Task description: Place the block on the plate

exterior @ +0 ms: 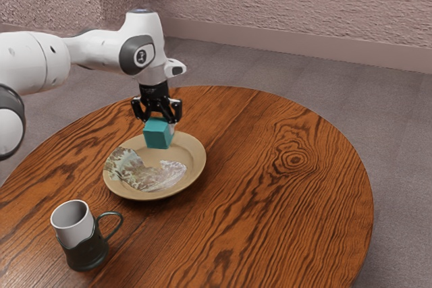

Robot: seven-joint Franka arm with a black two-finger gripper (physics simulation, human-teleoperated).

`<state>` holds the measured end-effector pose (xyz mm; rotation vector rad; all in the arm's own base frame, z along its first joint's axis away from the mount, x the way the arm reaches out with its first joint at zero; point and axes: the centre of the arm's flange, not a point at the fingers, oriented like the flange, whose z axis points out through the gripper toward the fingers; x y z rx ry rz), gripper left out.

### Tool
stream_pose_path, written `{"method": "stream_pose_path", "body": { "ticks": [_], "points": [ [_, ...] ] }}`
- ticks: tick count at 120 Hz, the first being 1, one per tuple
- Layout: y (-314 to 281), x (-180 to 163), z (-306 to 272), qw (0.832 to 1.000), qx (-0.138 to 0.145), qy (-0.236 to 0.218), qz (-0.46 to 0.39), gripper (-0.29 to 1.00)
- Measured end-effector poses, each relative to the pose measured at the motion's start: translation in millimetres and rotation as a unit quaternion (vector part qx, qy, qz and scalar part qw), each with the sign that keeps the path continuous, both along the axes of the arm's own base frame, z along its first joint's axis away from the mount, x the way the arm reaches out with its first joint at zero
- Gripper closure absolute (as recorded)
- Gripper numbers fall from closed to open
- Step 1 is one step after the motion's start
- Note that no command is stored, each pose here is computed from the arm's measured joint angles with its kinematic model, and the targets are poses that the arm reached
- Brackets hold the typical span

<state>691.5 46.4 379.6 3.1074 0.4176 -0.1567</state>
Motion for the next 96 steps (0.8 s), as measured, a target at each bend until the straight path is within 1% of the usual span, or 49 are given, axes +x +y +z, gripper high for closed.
{"method": "stream_pose_path", "body": {
  "ticks": [17, 33, 49, 69, 84, 96],
  "points": [
    [21.8, -3.5, -17.4, 1.0, -0.009, 0.015, 0.011, 0.31],
    [41.8, -18.2, -49.9, 0.998, -0.024, 0.044, 0.025, 0.31],
    [39.9, -29.6, -72.9, 0.997, -0.038, 0.061, 0.025, 0.31],
    [28.7, -29.1, -78.7, 0.997, -0.047, 0.057, 0.015, 0.31],
    [27.5, -27.9, -78.2, 0.997, -0.05, 0.052, 0.011, 0.18],
    [24.2, -25.5, -67.1, 0.998, -0.049, 0.043, 0.006, 0.11]
  ]
}}
